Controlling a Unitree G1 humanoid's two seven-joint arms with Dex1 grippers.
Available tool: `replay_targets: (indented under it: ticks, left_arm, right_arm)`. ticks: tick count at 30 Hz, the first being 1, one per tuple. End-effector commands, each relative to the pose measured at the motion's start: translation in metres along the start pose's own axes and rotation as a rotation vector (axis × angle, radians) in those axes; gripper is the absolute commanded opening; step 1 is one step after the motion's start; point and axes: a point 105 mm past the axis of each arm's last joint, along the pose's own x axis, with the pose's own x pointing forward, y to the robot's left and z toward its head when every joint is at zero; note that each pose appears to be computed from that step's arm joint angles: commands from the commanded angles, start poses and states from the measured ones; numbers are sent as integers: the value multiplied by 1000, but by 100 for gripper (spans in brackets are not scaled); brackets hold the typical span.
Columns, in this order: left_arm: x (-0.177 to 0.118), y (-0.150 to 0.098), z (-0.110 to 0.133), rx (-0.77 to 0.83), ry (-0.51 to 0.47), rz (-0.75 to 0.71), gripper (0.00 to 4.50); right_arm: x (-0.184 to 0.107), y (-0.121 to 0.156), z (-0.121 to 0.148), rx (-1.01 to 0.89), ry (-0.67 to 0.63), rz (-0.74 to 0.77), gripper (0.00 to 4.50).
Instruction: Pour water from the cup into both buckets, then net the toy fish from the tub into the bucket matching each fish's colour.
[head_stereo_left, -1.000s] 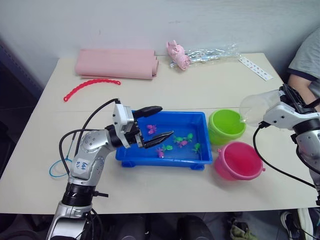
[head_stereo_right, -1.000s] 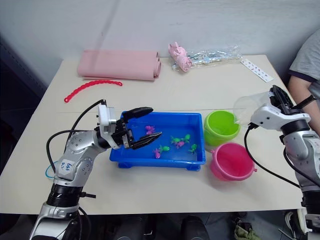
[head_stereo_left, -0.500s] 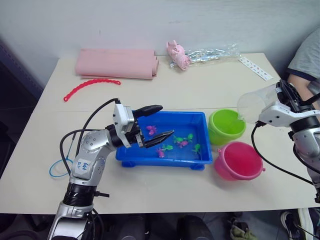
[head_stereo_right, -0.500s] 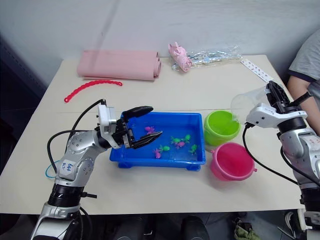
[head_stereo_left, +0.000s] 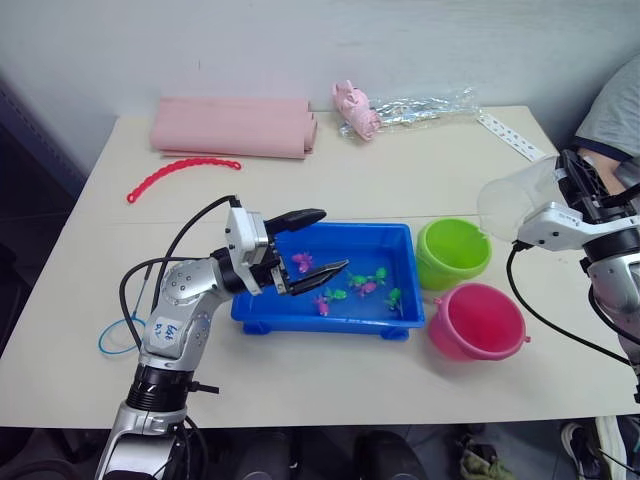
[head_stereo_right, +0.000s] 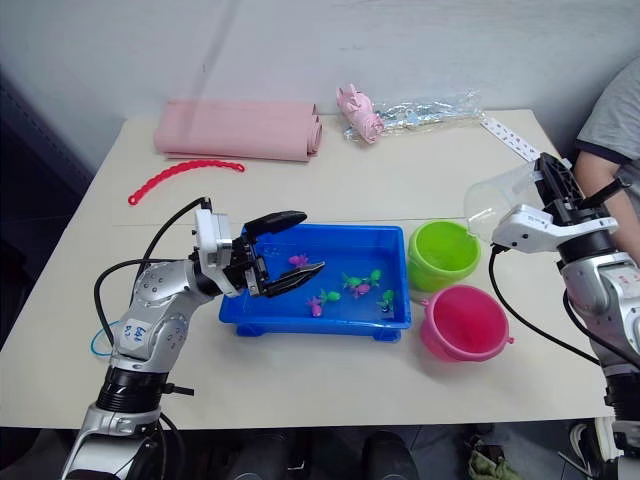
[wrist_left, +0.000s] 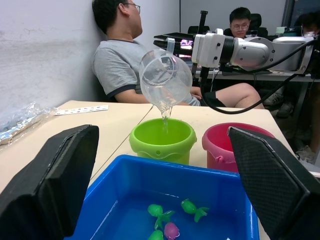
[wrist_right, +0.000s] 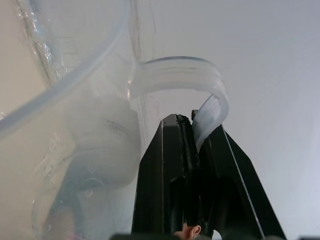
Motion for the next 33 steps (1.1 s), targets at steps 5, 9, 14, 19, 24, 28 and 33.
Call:
replay_targets:
  ticks: [5,9,14,19,24,28,33]
  left_arm:
    - [-1,-2,17,32,-53,-30,450]
    - [-4,-1,17,32,-47,-31,450]
    - [-5,-2,17,30,-41,-35,450]
    - [-7,-2,21,2,-68,-37,450]
    - [-9,-3,25,-33,-73,-68,450]
    - [-16,-3,30,-74,-59,-108,450]
    - [-28,-18,30,-115,18,-248,450]
  right_arm:
    - [2,-21,3,96,-8,-49,2]
    - [1,-10,1,126,16,-5,2]
    - [0,-6,2,177,31,-4,2]
    - [-5,0,-5,470,83,27,2]
    - [-14,2,-26,797,209,5,2]
    - [-28,-8,-63,1069,373,-142,2]
    - [-55,5,-87,1359,491,-179,2]
